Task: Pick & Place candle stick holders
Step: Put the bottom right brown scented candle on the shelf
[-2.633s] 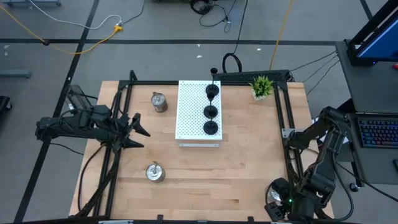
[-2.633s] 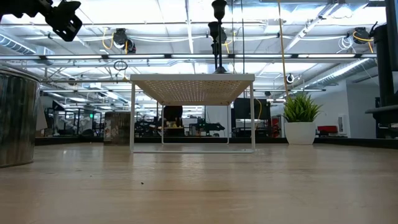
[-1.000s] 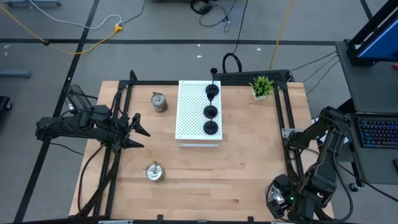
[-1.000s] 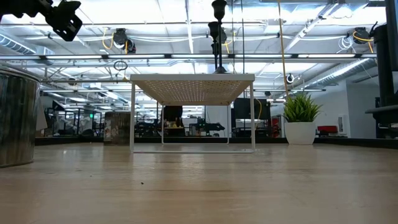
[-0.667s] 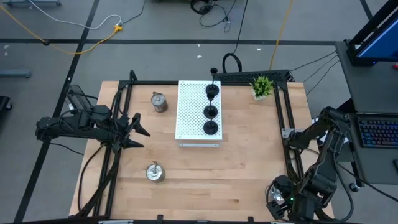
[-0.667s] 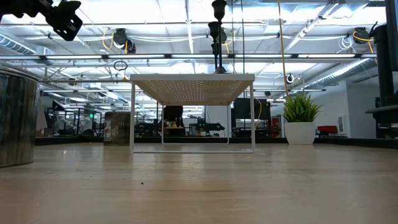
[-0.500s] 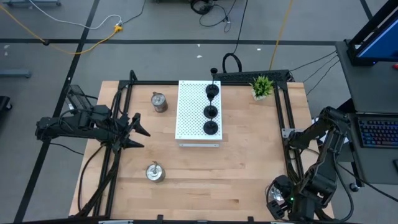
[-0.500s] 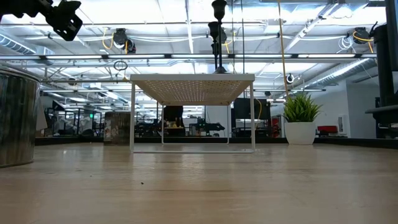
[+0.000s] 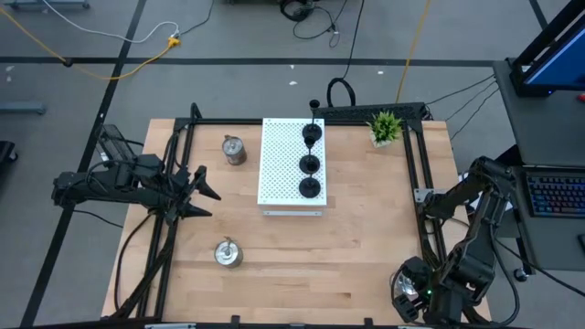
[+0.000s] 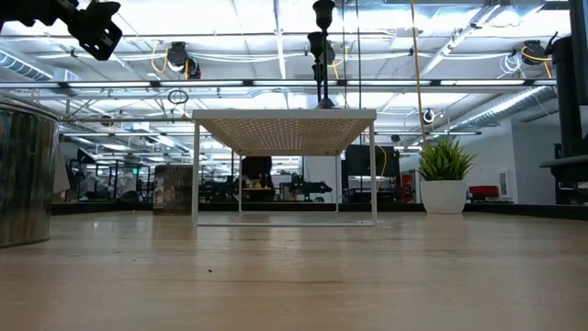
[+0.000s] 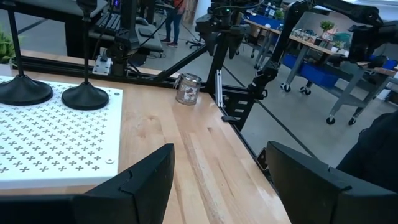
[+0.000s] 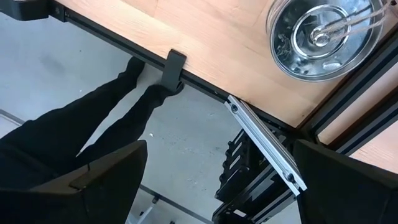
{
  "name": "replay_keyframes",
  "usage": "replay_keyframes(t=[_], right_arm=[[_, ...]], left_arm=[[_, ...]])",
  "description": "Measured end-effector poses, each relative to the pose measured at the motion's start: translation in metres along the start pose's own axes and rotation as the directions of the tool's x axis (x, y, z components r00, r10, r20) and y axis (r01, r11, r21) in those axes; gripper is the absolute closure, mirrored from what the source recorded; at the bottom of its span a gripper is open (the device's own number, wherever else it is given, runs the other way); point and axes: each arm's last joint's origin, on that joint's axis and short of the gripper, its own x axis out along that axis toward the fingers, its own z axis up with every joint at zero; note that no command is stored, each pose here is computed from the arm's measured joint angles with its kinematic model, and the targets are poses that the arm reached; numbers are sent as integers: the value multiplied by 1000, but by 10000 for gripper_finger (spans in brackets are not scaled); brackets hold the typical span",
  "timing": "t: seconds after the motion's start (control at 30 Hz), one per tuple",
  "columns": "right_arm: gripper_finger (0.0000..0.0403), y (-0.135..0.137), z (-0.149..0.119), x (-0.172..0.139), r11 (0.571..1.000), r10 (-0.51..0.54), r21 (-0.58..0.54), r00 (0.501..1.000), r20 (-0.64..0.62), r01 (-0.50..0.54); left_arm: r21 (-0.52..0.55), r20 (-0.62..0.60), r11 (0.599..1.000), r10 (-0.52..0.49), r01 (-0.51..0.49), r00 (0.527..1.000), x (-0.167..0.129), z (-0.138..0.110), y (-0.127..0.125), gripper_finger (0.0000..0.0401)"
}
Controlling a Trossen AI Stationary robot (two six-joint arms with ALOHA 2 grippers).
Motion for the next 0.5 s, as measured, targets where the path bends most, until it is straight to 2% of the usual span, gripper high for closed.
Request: replay_keyframes(t=[0.13, 0.33, 0.4, 0.5], right_arm=[[3, 4, -3, 0, 999, 37, -25, 999, -27, -37], [3, 8, -6, -1, 986, 86, -139, 995, -59, -93], [3, 8, -5, 0, 987, 78, -137, 996, -52, -85], [3, 4, -3, 0, 996, 44, -74, 999, -28, -46]], left_arm=[[0, 0, 1000, 1, -1, 1000, 0, 0, 0, 144], [0, 0, 1000, 1, -1, 1000, 0, 0, 0, 144], [-4, 0, 1000, 1, -1, 1000, 0, 0, 0, 144], [-3, 0, 1000, 1, -1, 1000, 0, 0, 0, 144]])
